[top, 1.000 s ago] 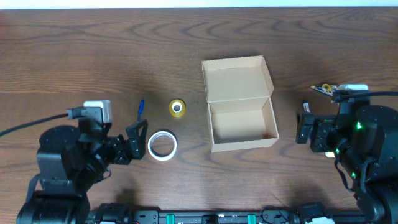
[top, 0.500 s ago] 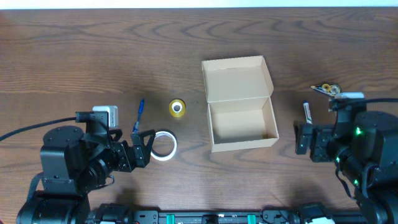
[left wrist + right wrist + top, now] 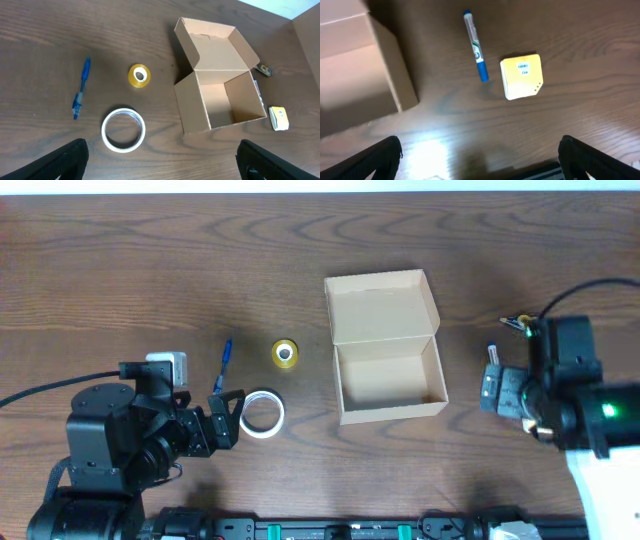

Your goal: Pack container

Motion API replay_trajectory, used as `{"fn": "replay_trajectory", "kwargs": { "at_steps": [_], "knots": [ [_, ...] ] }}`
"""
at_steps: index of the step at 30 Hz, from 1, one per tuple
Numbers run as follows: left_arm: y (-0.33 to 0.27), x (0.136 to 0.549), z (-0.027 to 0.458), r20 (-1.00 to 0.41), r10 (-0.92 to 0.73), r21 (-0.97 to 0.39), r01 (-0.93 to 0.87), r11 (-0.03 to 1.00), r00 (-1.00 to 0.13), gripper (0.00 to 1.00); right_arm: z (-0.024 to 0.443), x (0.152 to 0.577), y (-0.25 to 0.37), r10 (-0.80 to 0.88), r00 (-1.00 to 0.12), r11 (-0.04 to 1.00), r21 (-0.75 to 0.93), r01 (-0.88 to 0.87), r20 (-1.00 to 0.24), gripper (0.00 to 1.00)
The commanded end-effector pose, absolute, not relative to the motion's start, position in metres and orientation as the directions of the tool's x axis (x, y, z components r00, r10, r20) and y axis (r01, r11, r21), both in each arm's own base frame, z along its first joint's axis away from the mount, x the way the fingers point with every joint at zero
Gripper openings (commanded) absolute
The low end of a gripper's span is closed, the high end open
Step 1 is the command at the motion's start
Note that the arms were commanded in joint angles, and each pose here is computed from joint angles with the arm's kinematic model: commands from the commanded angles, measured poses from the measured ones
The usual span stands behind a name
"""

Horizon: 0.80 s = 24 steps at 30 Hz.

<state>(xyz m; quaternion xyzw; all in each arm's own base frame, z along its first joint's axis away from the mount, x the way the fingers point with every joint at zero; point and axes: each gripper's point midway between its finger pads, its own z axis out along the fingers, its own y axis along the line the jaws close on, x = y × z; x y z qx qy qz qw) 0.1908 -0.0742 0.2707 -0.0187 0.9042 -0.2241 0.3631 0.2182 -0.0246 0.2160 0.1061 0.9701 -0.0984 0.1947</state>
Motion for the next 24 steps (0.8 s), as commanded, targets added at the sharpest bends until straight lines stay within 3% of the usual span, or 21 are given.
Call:
{"fn": "replay_trajectory", "kwargs": {
  "at_steps": [1,8,15,18,24],
  "knots": [
    [-0.073,0.190,0.279,-0.660,-0.207,-0.421,0.128,0.898,-0.722,0.95,0.204,0.228,-0.032,0.214,-0.905,0.943,-0.164,0.289,-0.367,0.99],
    [-0.069,0.191,0.278,-0.663,-0.209,-0.405,0.110,0.907,-0.718,0.95,0.203,0.248,-0.048,0.256,-0.876,0.925,-0.159,0.344,-0.408,0.99],
    [-0.065,0.193,0.277,-0.670,-0.212,-0.387,0.091,0.918,-0.712,0.95,0.205,0.225,-0.087,0.420,-0.818,0.849,-0.147,0.507,-0.393,0.99],
    [-0.065,0.193,0.277,-0.672,-0.212,-0.386,0.092,0.918,-0.709,0.95,0.215,0.225,-0.100,0.446,-0.771,0.825,-0.126,0.551,-0.454,0.99],
    [-0.058,0.201,0.283,-0.703,-0.221,-0.363,0.074,0.929,-0.676,0.95,0.236,0.268,-0.107,0.397,-0.695,0.849,-0.048,0.526,-0.600,0.99]
  ]
}}
